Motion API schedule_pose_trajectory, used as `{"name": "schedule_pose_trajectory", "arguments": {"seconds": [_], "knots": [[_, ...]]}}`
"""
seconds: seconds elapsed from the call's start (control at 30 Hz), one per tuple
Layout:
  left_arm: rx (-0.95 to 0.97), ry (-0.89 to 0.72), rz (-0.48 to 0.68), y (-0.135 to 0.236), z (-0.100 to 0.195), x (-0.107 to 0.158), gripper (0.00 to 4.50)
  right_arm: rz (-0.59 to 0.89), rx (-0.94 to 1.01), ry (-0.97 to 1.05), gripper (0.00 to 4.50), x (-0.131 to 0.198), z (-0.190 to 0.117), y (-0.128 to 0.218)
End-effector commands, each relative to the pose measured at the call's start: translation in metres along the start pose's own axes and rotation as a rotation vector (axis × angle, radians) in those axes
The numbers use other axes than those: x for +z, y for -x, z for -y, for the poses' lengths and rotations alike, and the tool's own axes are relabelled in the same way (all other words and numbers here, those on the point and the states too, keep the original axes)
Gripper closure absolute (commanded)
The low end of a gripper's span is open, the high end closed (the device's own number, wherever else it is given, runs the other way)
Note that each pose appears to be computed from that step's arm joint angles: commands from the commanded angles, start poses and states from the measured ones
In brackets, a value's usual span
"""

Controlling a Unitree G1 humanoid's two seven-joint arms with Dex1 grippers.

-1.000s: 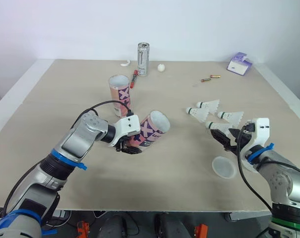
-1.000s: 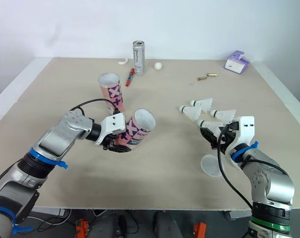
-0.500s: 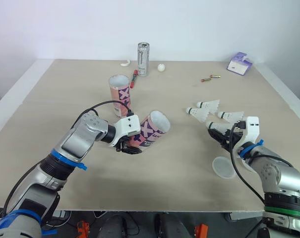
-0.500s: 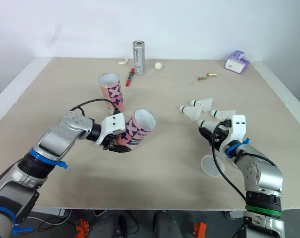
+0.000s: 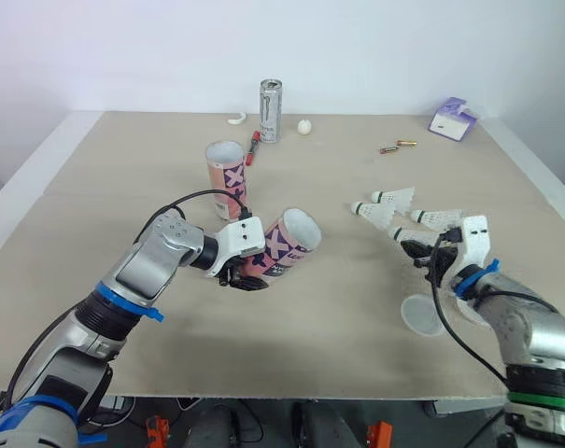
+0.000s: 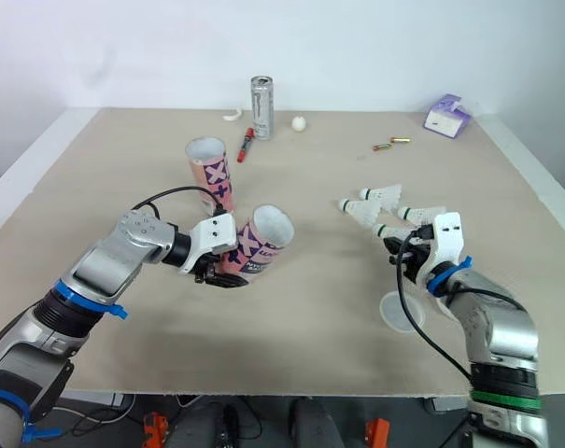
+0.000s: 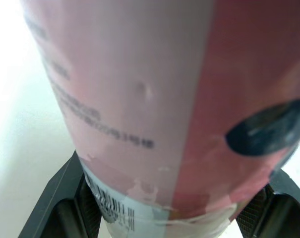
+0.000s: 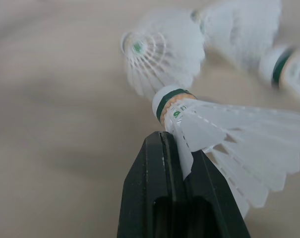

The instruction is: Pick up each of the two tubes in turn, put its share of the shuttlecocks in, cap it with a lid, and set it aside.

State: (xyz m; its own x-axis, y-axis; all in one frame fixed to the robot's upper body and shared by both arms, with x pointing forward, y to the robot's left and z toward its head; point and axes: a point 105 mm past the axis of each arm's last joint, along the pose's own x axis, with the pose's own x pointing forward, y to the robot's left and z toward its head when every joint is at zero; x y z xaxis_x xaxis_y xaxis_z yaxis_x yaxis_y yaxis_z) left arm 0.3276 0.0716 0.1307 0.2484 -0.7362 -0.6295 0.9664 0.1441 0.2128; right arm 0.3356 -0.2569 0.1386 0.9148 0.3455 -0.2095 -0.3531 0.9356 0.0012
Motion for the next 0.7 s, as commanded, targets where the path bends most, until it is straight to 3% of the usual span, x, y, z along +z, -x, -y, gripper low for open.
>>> {"name": "schedule_pose_trajectory", "arguments": {"seconds": [0.03, 0.1, 0.23, 0.43, 0.7], "knots": [[-0.002, -0.010, -0.009, 0.001, 0.001, -0.001, 1.51, 0.141, 0.140, 0.249, 4.46, 0.070, -0.034, 0.023], [-0.002, -0.010, -0.009, 0.002, 0.000, -0.001, 1.51, 0.188, 0.212, 0.380, 4.46, 0.101, -0.053, 0.035], [-0.011, -0.014, -0.013, 0.001, 0.000, -0.001, 1.51, 0.252, 0.415, 0.850, 4.46, 0.148, -0.109, 0.055], [-0.012, -0.019, -0.008, -0.002, -0.002, 0.001, 1.51, 0.233, 0.595, 1.233, 4.46, 0.132, -0.156, 0.050], [-0.014, -0.028, 0.006, -0.003, -0.002, 0.007, 1.51, 0.241, 0.640, 1.356, 4.46, 0.123, -0.163, 0.032]]}}
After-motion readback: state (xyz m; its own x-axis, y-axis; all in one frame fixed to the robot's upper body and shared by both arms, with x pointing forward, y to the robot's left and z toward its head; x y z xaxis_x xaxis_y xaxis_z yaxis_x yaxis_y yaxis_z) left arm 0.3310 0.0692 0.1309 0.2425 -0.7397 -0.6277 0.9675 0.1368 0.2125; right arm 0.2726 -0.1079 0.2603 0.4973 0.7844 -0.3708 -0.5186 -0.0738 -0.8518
